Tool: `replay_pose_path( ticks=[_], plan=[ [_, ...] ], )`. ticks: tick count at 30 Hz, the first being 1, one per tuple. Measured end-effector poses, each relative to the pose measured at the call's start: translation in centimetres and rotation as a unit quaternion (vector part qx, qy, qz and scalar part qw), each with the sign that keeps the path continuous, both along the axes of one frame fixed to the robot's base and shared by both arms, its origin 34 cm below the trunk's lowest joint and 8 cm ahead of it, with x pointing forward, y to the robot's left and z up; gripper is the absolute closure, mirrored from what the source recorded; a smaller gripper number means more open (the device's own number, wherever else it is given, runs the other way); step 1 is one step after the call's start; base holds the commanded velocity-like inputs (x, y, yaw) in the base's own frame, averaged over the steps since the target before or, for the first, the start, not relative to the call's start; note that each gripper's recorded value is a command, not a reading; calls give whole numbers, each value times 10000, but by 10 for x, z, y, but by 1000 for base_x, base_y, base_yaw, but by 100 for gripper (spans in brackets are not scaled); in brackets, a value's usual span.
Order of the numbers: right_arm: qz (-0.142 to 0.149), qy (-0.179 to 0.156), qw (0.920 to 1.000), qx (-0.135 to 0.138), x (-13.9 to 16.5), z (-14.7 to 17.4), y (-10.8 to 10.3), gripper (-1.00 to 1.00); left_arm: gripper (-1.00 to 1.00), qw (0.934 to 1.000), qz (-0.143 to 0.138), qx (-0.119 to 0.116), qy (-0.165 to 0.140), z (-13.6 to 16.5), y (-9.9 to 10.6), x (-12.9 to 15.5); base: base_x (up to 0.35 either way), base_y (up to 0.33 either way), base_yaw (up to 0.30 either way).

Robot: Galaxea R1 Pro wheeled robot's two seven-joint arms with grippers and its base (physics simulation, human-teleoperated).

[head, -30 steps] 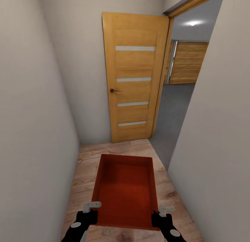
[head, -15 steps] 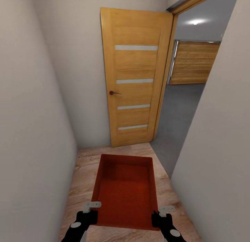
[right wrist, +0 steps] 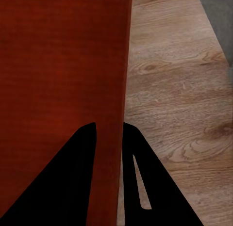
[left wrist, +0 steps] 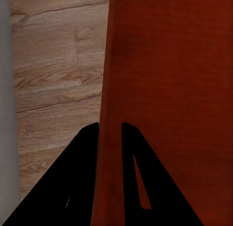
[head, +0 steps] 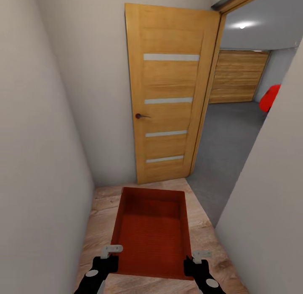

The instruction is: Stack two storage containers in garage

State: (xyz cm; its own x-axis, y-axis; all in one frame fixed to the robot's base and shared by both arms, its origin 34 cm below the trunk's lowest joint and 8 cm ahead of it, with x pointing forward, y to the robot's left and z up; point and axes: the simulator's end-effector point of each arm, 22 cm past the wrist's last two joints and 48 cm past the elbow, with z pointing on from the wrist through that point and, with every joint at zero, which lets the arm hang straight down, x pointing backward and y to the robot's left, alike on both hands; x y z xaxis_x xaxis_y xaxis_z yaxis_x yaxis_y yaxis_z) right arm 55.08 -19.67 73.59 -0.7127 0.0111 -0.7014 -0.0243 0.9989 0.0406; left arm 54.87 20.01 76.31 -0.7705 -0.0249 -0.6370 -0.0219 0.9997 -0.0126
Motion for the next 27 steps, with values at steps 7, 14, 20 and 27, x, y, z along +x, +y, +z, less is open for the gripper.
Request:
replay_pose_path(
  ticks=[7, 14, 20, 27],
  plan=[
    [0, 0, 10000, 2, 0, 0, 0, 100, 100, 10000, -2, -1, -1, 0, 0, 0, 325, 15, 0],
    [0, -2, 10000, 0, 0, 0, 0, 100, 100, 10000, -1, -2, -3, 0, 0, 0, 328, 0, 0],
    [0, -1, 10000, 1, 0, 0, 0, 100, 100, 10000, -1, -2, -1, 0, 0, 0, 328, 0, 0],
    [0, 0, 10000, 2, 0, 0, 0, 100, 100, 10000, -2, -1, -1, 0, 0, 0, 328, 0, 0]
  ],
)
